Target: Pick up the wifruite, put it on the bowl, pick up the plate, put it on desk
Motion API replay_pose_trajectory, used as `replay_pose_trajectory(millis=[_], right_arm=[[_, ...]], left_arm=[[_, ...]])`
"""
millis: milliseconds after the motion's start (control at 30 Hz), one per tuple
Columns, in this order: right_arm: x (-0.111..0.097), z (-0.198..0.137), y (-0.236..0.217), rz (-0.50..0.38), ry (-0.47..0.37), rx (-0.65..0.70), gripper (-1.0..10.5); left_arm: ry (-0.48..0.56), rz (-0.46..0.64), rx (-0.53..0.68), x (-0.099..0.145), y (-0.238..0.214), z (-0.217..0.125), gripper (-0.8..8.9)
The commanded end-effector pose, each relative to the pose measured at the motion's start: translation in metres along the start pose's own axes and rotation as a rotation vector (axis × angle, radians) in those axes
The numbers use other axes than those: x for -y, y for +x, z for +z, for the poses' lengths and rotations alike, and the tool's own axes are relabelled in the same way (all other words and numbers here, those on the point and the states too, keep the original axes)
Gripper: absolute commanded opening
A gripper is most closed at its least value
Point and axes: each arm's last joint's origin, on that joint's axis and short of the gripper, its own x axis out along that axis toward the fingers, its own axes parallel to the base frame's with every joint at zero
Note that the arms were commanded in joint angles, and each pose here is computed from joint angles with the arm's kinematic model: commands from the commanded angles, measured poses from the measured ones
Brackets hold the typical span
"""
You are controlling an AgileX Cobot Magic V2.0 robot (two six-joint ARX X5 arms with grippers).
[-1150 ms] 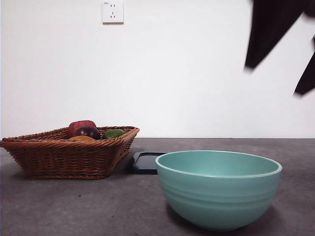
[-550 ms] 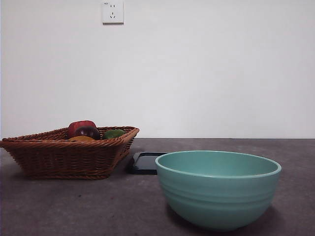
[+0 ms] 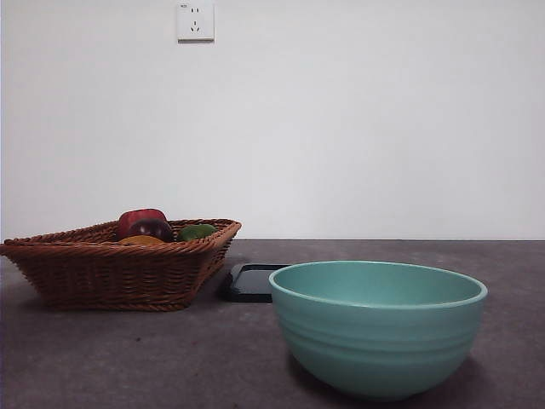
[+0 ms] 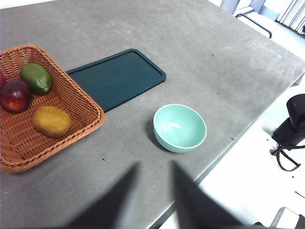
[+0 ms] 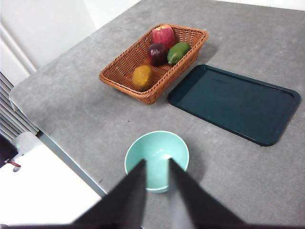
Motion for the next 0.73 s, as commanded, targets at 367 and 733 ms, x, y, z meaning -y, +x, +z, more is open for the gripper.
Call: replay_pose_trajectory(millis=[367, 733], right_arm=[[-0.001, 0.003, -0.003, 0.01, 0.001, 0.026, 0.2], [-0.001, 0.003, -0.003, 0.01, 0.001, 0.026, 0.2]], left_arm=[[0.016, -0.011, 0.017, 0.001, -0.002, 0.003, 0.19], [-0.025, 0.072, 0.068, -0.01, 0.021, -0.008, 0.19]])
